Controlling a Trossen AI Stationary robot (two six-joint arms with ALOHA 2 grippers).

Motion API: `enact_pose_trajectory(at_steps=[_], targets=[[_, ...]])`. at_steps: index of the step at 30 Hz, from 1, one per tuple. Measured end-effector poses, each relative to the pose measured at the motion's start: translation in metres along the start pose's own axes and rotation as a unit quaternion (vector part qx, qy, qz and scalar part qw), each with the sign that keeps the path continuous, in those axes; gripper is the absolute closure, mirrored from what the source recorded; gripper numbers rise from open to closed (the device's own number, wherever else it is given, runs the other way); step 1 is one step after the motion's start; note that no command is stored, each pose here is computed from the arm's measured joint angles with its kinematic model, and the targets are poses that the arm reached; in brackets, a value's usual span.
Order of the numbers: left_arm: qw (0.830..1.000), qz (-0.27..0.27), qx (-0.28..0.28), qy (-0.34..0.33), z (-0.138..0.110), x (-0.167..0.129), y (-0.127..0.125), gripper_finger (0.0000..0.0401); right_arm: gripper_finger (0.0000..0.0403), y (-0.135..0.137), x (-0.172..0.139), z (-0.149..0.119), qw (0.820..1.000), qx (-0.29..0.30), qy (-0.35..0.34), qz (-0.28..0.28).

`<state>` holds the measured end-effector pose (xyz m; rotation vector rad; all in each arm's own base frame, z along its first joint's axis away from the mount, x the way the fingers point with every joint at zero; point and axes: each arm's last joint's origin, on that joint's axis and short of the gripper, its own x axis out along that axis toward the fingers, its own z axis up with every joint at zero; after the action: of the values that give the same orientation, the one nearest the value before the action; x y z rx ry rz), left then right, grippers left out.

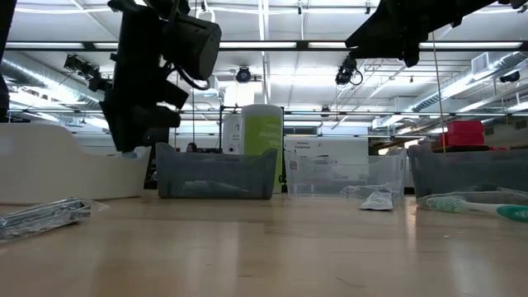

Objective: Pick & Place Travel size toiletries
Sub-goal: Put the blue toothbrush into the white bin, then put the toothpaste into the left black bin

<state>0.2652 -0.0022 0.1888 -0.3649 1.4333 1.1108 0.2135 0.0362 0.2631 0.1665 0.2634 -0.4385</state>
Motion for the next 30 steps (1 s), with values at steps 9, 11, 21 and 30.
enact_pose_trajectory(at_steps=[9,11,21,30], targets=[[0.998,-0.001,0.023,0.060,-0.013,0.018,0.002,0.0314,0.0248,0.000,0.000,0.000,1.000,0.000,0.000,0.000],[0.998,0.004,0.028,0.050,-0.013,0.018,0.002,0.0317,0.0249,0.000,0.000,0.000,1.000,0.000,0.000,0.000],[0.997,0.016,0.064,-0.042,-0.012,-0.033,-0.005,0.0327,0.0249,0.000,0.000,0.000,1.000,-0.001,-0.001,-0.001],[0.938,-0.060,0.284,-0.188,-0.041,-0.115,-0.027,0.0339,0.0248,0.000,0.000,0.000,1.000,-0.013,-0.001,-0.002]])
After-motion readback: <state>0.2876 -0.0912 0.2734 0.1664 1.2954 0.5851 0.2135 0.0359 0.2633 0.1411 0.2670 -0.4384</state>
